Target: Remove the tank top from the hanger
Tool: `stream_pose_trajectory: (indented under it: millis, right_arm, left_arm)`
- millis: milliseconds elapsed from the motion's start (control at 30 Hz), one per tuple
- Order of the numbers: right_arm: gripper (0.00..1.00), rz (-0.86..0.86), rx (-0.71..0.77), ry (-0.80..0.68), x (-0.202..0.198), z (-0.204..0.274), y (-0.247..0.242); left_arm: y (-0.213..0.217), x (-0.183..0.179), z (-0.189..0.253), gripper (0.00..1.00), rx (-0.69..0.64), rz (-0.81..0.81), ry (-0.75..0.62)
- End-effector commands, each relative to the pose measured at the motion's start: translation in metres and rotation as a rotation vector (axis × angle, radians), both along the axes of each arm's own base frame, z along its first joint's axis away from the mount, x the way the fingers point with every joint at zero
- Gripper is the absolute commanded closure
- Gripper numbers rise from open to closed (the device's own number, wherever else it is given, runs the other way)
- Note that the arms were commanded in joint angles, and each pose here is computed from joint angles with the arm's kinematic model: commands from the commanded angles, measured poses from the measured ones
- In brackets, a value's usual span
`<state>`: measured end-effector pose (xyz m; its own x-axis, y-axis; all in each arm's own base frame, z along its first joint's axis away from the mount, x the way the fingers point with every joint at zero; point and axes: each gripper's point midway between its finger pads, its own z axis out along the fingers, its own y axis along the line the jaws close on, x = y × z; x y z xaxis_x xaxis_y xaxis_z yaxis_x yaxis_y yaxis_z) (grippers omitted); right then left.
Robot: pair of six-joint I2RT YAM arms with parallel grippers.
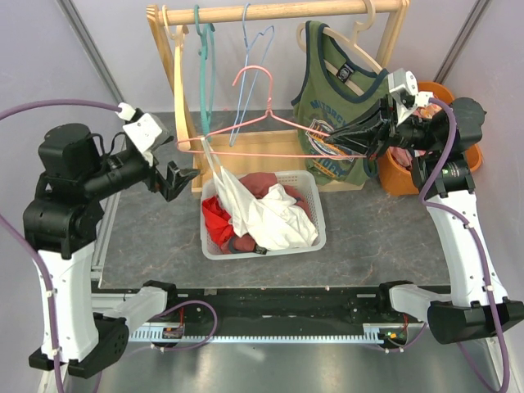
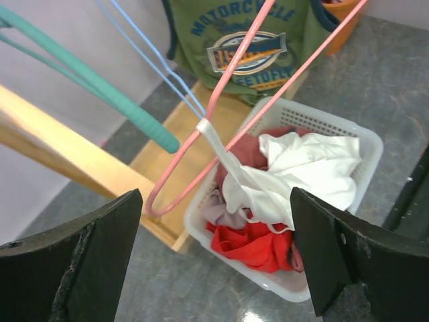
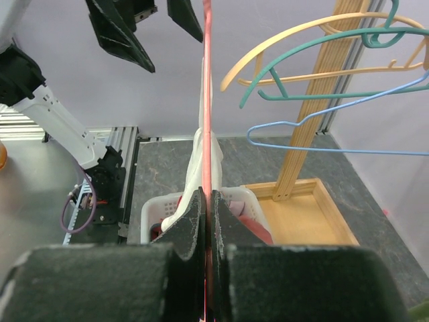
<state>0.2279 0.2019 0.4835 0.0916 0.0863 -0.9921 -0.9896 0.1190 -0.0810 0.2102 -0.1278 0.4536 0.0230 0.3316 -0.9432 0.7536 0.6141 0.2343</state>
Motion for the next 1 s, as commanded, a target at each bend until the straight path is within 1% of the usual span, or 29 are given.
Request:
stream_pose_trajectory:
  millis: [0,33,67,100,200,367,500,633,833,967]
  right_arm:
    - [1.0,-0.03,0.018,-0.1,0.0,0.02,-0.002]
    - [1.0,-0.033,0.019,-0.095,0.002,0.02,-0.002]
    - [1.0,-0.036,0.02,-0.096,0.003,0.021,-0.002]
    - [1.0,-0.04,0.021,-0.092,0.006,0.021,-0.002]
    - [1.0,-0.047,0.022,-0.076,0.013,0.02,-0.002]
    - [1.0,-0.05,0.022,-0.078,0.014,0.02,-0.002]
    - [1.0,-0.04,0.019,-0.073,0.012,0.019,-0.001]
    - [1.0,-0.024,0.016,-0.079,0.004,0.018,0.0]
    - [1.0,-0.017,0.02,-0.093,-0.004,0.019,0.002]
    - [1.0,0.004,0.019,-0.096,-0.01,0.018,0.006]
  left_arm:
    - [0.013,0.004,0.002,0.01,0.04,0.068,-0.029]
    - [0.011,0.0,0.0,0.01,0.027,0.06,-0.016]
    - [0.006,-0.002,-0.01,0.04,0.015,0.031,0.018]
    - [0.004,-0.004,-0.014,0.12,0.0,0.023,0.041]
    - [0.001,-0.012,-0.033,0.21,-0.011,0.002,0.093]
    - [-0.004,-0.02,-0.058,0.23,-0.029,-0.029,0.167]
    - [-0.01,-0.01,-0.067,0.25,-0.056,-0.038,0.2]
    - [-0.017,0.007,-0.068,0.24,-0.078,-0.058,0.197]
    - [-0.031,0.013,-0.062,0.25,-0.135,-0.127,0.225]
    - [-0.042,0.011,-0.063,0.27,-0.164,-0.21,0.25]
